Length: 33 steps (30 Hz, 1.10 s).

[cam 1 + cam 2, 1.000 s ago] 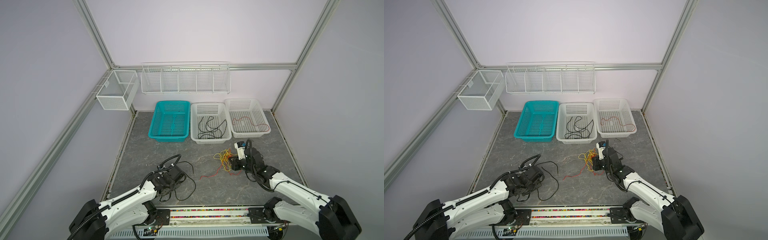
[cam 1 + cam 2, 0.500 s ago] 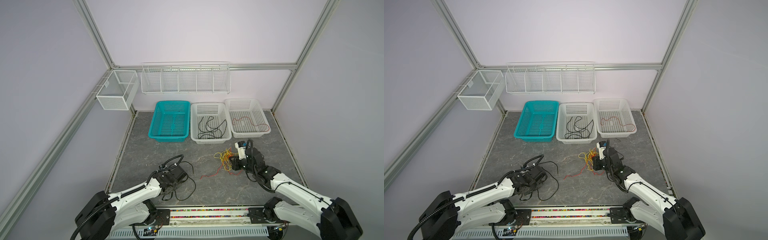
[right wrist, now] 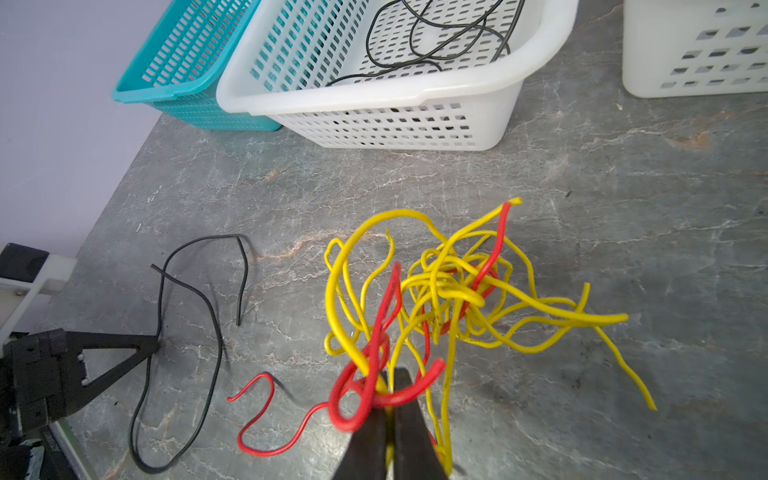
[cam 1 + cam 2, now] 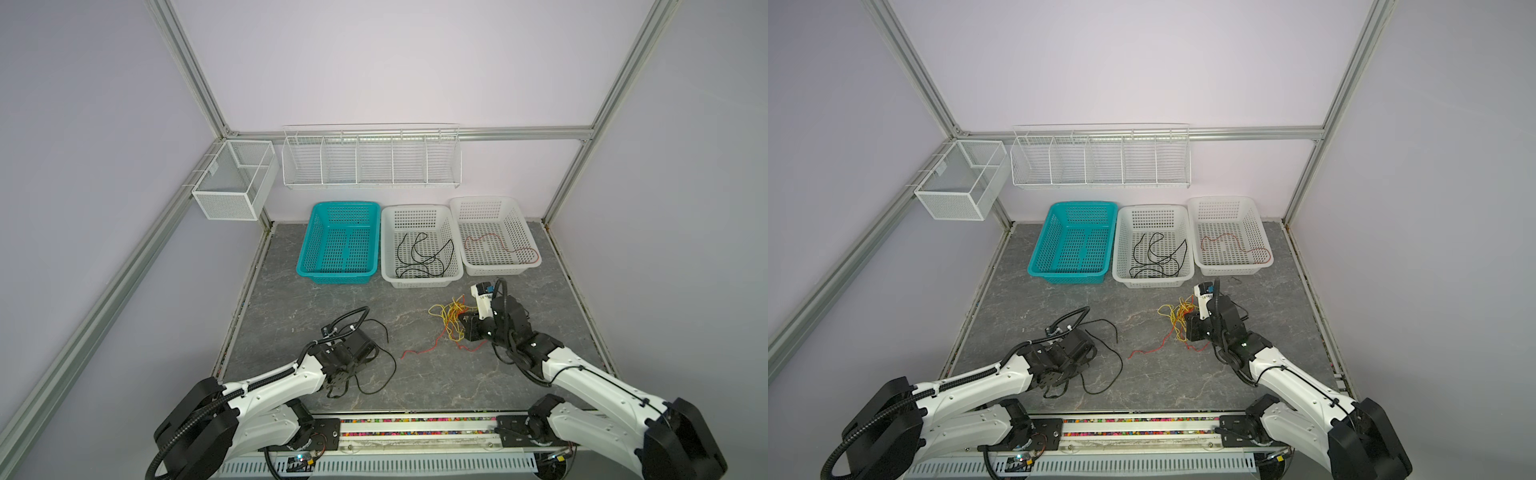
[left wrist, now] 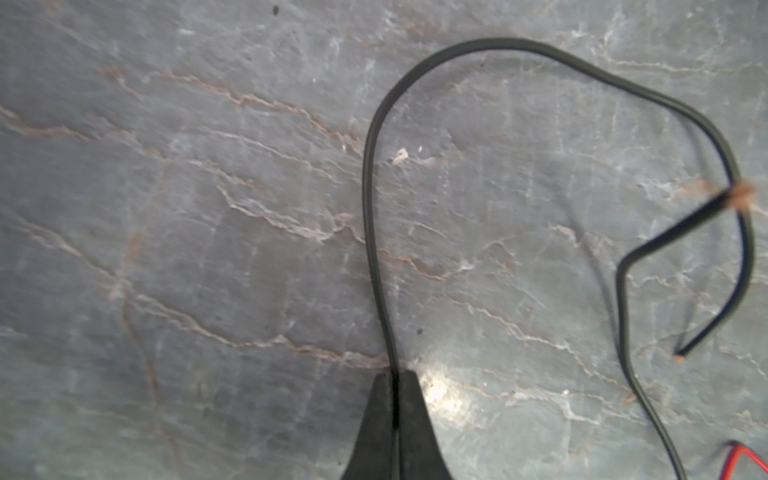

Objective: Untangle the cables
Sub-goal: 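Lift the black wire with the left gripper toward the middle white basket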

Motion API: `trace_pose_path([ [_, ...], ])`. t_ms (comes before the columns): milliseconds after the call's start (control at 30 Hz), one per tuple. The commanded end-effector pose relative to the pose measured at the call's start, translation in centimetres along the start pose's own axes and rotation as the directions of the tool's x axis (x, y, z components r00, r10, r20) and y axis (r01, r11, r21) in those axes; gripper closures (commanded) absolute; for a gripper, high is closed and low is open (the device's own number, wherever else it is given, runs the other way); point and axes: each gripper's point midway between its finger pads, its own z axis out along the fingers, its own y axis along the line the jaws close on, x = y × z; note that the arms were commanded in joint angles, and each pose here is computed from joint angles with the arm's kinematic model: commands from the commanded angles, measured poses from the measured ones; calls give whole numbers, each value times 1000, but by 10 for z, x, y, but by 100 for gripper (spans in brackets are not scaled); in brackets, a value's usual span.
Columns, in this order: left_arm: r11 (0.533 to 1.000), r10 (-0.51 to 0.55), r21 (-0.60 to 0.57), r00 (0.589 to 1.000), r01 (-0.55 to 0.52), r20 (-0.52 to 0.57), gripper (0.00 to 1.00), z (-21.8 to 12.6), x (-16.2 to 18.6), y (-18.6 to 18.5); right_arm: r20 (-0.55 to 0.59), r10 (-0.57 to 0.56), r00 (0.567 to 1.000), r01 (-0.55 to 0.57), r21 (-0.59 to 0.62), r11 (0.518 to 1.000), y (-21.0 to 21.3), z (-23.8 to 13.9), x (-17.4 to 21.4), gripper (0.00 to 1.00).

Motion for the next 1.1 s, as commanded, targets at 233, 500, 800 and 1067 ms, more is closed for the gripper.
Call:
trace_pose_path([
  [233, 993, 107, 59, 994, -105, -32, 100, -34, -3, -7, 26, 13, 1000, -14, 17, 1000, -3, -4, -3, 94],
  [500, 935, 90, 329, 985, -135, 150, 100, -108, -42, -38, 26, 16, 1000, -17, 28, 999, -5, -5, -2, 94],
  [800, 883, 155, 397, 955, -249, 254, 100, -185, -82, -84, 22, 23, 999, -24, 28, 999, -5, -2, -1, 94],
  [1067, 827, 259, 407, 906, -388, 335, 100, -237, -115, -150, 18, 29, 999, -30, 26, 999, -6, -1, 2, 94],
])
